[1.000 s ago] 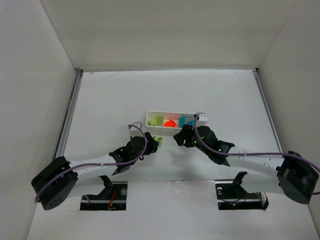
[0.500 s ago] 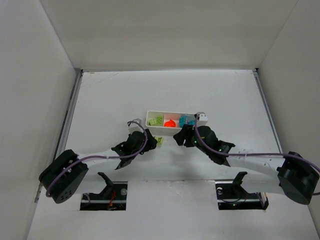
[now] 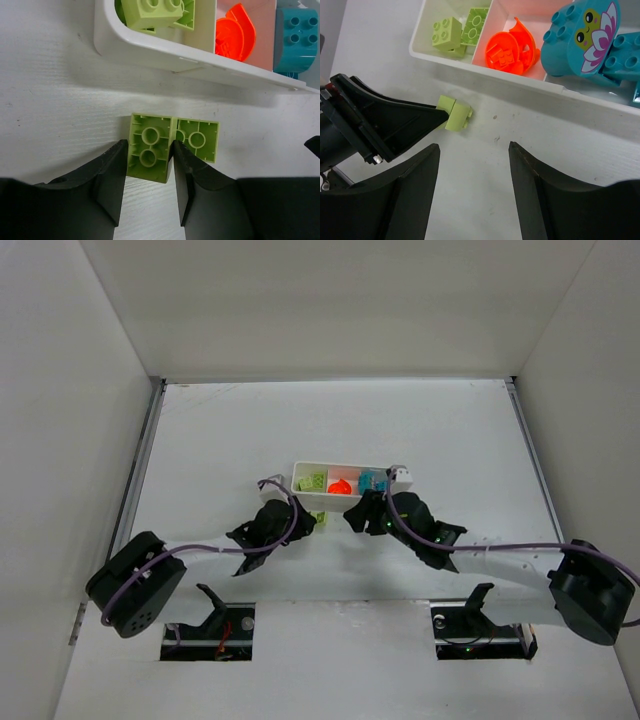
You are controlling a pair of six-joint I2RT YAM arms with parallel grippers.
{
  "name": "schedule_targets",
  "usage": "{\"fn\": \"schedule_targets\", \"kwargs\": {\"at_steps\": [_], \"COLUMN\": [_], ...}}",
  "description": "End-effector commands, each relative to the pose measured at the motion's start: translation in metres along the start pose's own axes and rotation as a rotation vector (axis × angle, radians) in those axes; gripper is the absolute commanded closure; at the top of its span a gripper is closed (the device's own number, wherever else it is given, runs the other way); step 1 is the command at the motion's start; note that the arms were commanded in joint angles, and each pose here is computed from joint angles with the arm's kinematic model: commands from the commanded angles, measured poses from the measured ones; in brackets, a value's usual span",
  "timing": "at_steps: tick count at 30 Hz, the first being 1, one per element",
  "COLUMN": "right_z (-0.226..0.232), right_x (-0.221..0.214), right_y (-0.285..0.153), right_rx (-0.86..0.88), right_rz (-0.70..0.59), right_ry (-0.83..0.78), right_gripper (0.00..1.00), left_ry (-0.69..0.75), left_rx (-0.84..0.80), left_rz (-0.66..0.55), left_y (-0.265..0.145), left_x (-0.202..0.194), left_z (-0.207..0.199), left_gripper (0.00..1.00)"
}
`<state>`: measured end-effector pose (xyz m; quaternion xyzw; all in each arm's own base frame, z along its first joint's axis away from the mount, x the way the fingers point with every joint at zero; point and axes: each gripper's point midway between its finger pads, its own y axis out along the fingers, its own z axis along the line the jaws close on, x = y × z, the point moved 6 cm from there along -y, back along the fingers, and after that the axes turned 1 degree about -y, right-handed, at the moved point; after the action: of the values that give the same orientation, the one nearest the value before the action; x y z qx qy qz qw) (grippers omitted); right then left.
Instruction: Sort the legos into containers by color
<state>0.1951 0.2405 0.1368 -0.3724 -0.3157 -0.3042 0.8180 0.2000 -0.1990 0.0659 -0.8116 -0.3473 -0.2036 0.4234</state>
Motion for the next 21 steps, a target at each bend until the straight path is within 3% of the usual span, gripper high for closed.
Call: {"fn": "schedule_targets", "kwargs": {"at_steps": [1,6,14,21], "right_z": [0.013,0.027,0.061,0.07], "right_x": [0.003,0.004,0.016,0.02], "right_y": [0.002,0.004,0.008,0.011], "right_rx": [0.067,0.105,0.178,0.194], "right_rz": [-0.021,-0.005,-0.015,-0.02], "right_ry": [0.021,0.017,0.011,0.012], "right_gripper": [0.36,0.33,0.18,0.2], "left_ry": [-0.031,-0.052,0.021,0.039], "left_rx": [-0.053,-0.102,-0.118,-0.117], "left_rz": [-0.053,-0.111,-0.185,-0.186], "left_y": [-0.006,-0.024,-0.046,-0.047], "left_x": [0.012,0.023,0.028,0.024], "left_z": [-0.009,-0.018,-0.033,-0.035], "left_gripper": [0.77,0.81,0.82,0.82]}}
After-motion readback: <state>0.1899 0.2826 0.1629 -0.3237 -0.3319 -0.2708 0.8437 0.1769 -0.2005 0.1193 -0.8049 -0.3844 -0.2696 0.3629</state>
